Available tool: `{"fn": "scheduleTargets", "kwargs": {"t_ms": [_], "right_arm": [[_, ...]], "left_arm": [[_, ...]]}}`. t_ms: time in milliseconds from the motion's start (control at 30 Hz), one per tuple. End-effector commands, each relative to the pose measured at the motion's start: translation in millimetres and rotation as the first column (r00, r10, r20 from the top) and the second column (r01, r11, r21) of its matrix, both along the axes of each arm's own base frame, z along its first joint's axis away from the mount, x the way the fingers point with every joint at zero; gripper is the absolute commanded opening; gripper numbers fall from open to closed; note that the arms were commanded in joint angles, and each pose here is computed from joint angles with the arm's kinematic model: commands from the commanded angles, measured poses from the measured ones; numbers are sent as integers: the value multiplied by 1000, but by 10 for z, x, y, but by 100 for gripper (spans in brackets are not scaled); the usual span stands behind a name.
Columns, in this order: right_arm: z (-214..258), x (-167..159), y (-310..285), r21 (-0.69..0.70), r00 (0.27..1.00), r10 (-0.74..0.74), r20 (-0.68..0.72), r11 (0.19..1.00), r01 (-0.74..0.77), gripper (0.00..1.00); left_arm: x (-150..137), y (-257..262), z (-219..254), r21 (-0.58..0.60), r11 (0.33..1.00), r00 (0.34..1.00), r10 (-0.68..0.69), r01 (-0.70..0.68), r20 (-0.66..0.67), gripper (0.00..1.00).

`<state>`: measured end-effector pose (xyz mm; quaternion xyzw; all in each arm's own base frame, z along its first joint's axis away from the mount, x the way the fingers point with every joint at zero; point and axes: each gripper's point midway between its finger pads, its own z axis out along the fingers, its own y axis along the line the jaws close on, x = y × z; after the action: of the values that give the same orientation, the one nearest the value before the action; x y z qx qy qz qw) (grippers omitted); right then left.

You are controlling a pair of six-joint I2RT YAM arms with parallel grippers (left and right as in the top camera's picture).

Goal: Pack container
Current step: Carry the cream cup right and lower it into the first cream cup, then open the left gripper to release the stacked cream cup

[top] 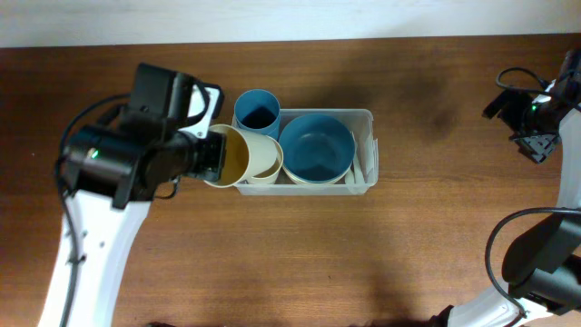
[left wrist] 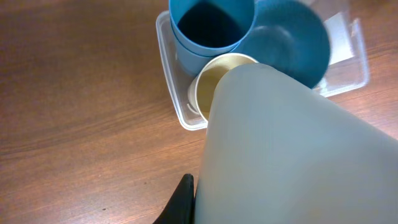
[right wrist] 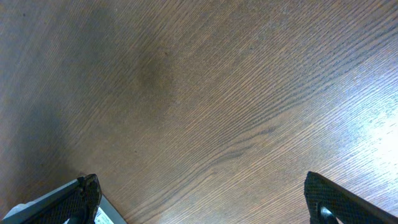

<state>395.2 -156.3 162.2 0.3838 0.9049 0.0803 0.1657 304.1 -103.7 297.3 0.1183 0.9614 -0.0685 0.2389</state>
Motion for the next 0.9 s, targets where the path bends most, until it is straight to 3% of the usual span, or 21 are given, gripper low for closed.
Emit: {"fn": "scheduleTargets", "kwargs": {"t_ms": [0, 300, 467, 600, 867], "right_arm": [[2, -8, -38, -9, 1000, -7, -2, 1000, 7, 99], [2, -8, -38, -9, 1000, -7, -2, 1000, 7, 99], [3, -7, -39, -9, 1000, -7, -2, 1000, 7, 99], [2, -8, -38, -9, 1000, -7, -2, 1000, 7, 99], [2, -8, -38, -9, 1000, -7, -2, 1000, 7, 99]], "left_arm": [[121, -19, -138, 35, 999, 1000, -9, 10, -28, 2], [300, -70, -360, 52, 999, 997, -7, 11, -75, 2], [311, -74, -357, 51, 999, 997, -7, 11, -71, 21], [311, -75, -356, 50, 999, 997, -7, 11, -71, 30], [378, -97, -305, 39, 999, 999, -8, 9, -38, 31]]}}
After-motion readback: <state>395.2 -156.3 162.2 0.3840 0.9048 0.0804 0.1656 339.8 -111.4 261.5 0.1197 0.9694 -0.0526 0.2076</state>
